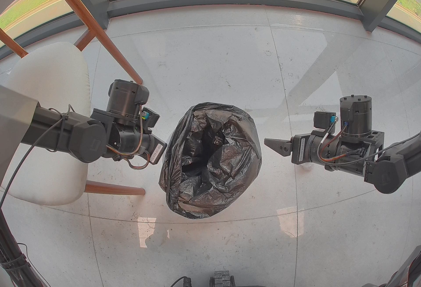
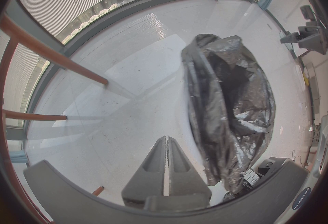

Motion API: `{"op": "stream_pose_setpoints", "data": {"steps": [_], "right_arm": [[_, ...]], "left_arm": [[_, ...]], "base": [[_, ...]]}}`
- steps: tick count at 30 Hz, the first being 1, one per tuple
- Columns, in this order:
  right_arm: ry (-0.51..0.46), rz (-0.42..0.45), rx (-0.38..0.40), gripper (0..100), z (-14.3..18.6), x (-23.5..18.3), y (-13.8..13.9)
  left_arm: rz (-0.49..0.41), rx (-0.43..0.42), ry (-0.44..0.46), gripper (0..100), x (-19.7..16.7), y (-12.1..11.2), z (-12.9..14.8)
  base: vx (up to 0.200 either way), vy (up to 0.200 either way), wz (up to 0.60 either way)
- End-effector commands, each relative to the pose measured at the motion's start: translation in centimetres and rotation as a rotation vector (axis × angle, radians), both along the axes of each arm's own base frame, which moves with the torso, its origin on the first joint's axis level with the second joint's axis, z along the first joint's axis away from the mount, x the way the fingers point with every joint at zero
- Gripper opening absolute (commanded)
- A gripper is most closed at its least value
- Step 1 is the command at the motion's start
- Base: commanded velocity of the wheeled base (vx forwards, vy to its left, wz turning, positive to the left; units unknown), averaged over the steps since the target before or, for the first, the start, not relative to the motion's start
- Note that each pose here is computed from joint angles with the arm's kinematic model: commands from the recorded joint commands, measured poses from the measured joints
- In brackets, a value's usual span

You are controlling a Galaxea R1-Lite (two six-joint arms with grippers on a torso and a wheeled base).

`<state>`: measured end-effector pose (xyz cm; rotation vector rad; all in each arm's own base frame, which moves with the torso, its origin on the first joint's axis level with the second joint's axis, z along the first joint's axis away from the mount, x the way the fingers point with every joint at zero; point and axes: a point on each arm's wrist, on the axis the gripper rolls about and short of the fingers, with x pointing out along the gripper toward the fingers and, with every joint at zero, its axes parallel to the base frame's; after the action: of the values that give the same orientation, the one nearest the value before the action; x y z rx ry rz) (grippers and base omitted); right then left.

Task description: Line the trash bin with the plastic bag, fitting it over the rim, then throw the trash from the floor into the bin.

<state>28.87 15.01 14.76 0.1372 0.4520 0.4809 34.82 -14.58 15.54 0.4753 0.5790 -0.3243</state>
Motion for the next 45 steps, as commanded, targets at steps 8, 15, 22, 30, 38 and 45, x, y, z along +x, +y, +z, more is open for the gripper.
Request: {"op": "stream_pose_setpoints", "data": {"steps": [8, 15, 22, 30, 38, 45], "right_arm": [[0.002, -0.003, 0.001, 100, 0.0, -0.1, -0.2], [0.001, -0.006, -0.003, 100, 0.0, -0.1, -0.2], [0.013, -0.006, -0.009, 100, -0.3, -0.8, -0.5], [0.016, -0.005, -0.01, 100, -0.3, -0.8, -0.6], [0.02, -0.01, -0.01, 100, -0.4, -0.7, -0.8], [0.024, -0.011, -0.013, 100, -0.6, -0.6, -0.8]], "left_arm": [[-0.017, -0.023, -0.002, 0, -0.7, -0.8, 0.5], [-0.066, -0.045, -0.009, 100, -2.0, -2.9, 1.0], [-0.056, -0.038, 0.007, 100, -2.0, -3.0, 0.2], [-0.034, -0.026, 0.009, 100, -0.4, -3.8, -2.5], [-0.028, -0.018, 0.014, 0, 0.1, -3.9, -3.4], [-0.023, -0.026, -0.024, 0, 0.2, -3.8, -2.0]], "base": [[0.0, 0.0, 0.0], [0.0, 0.0, 0.0], [0.0, 0.0, 0.0], [0.0, 0.0, 0.0], [0.0, 0.0, 0.0], [0.0, 0.0, 0.0]]}}
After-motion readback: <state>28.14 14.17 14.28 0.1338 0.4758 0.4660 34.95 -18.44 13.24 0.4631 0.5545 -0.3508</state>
